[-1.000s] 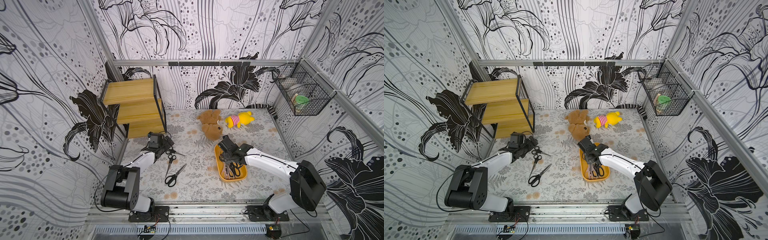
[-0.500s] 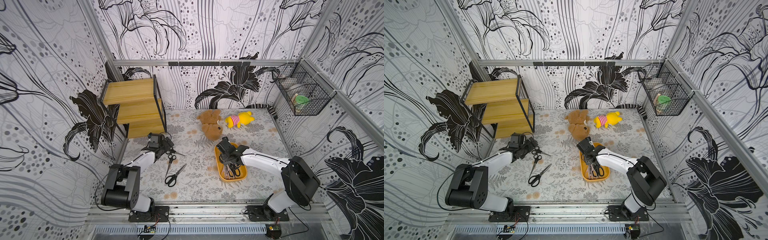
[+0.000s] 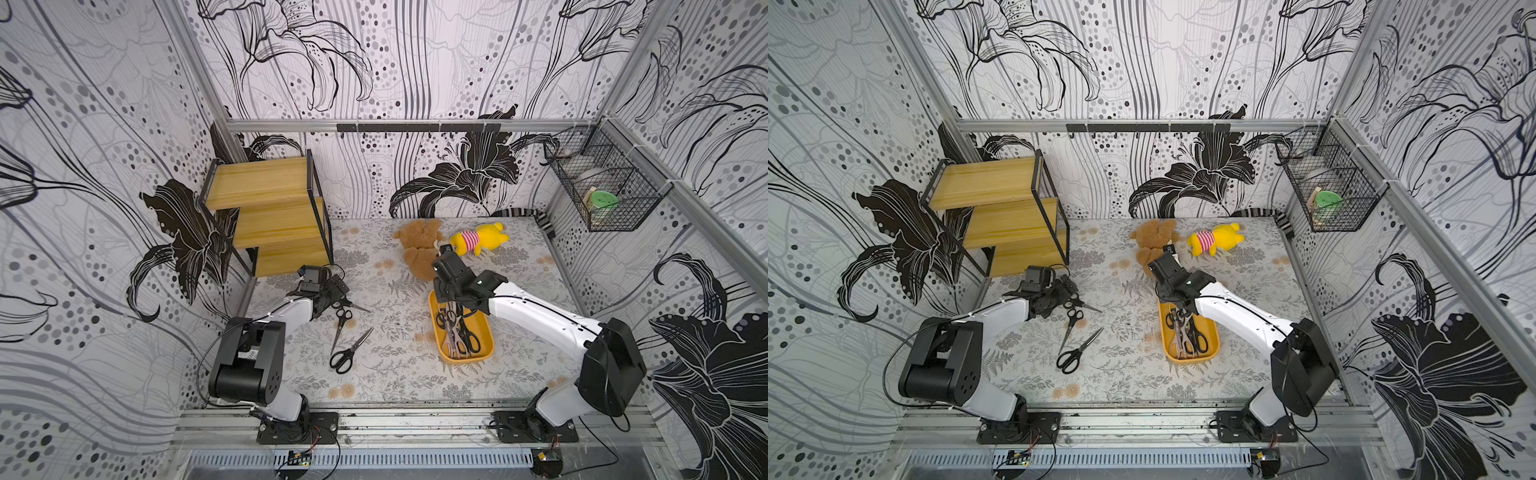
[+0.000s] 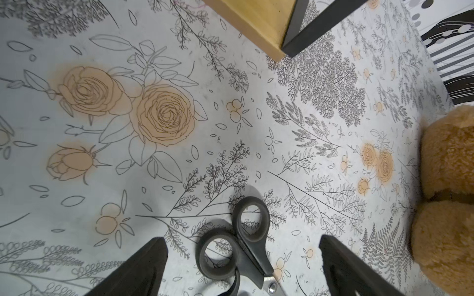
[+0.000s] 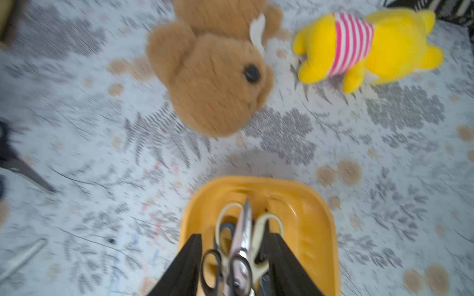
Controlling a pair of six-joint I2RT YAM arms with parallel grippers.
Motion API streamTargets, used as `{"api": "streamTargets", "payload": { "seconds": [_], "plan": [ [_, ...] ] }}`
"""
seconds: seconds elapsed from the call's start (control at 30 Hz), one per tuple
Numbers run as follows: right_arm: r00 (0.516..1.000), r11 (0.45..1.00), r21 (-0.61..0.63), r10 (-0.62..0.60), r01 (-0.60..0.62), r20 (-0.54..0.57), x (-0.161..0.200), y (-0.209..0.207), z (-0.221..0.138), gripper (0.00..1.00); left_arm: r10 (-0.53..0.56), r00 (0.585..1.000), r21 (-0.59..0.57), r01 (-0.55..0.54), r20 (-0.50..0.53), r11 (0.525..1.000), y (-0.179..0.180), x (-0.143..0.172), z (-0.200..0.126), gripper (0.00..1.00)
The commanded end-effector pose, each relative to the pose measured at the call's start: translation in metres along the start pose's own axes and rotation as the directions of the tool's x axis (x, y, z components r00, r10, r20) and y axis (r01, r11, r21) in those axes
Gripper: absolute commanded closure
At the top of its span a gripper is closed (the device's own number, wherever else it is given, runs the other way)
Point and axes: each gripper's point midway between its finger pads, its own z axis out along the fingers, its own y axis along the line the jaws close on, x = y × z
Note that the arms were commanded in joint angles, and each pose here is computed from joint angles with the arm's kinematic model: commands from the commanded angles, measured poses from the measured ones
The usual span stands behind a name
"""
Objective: Put the scissors into the storage box
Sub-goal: Place the scissors in the storage box, then adjust the scissors at the center of the board.
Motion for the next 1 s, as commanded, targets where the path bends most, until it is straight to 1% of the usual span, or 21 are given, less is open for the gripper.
{"api": "streamTargets", "payload": {
  "seconds": [0.0, 0.17, 0.27, 0.4, 0.57, 0.77, 0.97],
  "plan": [
    [1.000, 0.987, -0.159, -0.018, 0.018, 0.003, -0.018, 0.046, 0.026, 0.52, -0.022, 0.999, 0.069, 0.021, 0.024, 0.997, -0.019, -0.013, 0.001, 0.03],
    [1.000, 0.965, -0.263, -0.006, 0.003, -0.013, -0.031, 0.086, 0.059, 0.52, -0.012, 1.000, 0.088, 0.010, 0.021, 0.996, -0.021, -0.011, 0.005, 0.03],
    [1.000, 0.961, -0.277, 0.000, -0.006, -0.024, -0.032, 0.095, 0.072, 0.52, -0.003, 1.000, 0.121, 0.003, -0.002, 0.993, -0.027, -0.006, 0.009, 0.02],
    [1.000, 0.964, -0.266, -0.004, -0.004, -0.030, -0.029, 0.096, 0.081, 0.52, 0.013, 1.000, 0.176, -0.009, -0.019, 0.984, -0.035, 0.001, 0.012, 0.02],
    [0.999, 0.973, -0.230, -0.011, 0.003, -0.035, -0.022, 0.087, 0.081, 0.52, 0.024, 0.998, 0.239, -0.008, -0.064, 0.971, -0.048, 0.018, 0.016, 0.00],
    [0.998, 0.976, -0.220, -0.013, -0.001, -0.061, -0.010, 0.082, 0.081, 0.52, 0.033, 0.994, 0.298, 0.001, -0.107, 0.954, -0.070, 0.046, 0.013, 0.00],
    [0.997, 0.979, -0.204, -0.001, -0.016, -0.083, -0.001, 0.077, 0.081, 0.52, 0.035, 0.986, 0.372, 0.029, -0.163, 0.928, -0.098, 0.072, 0.012, 0.00]
  ]
}}
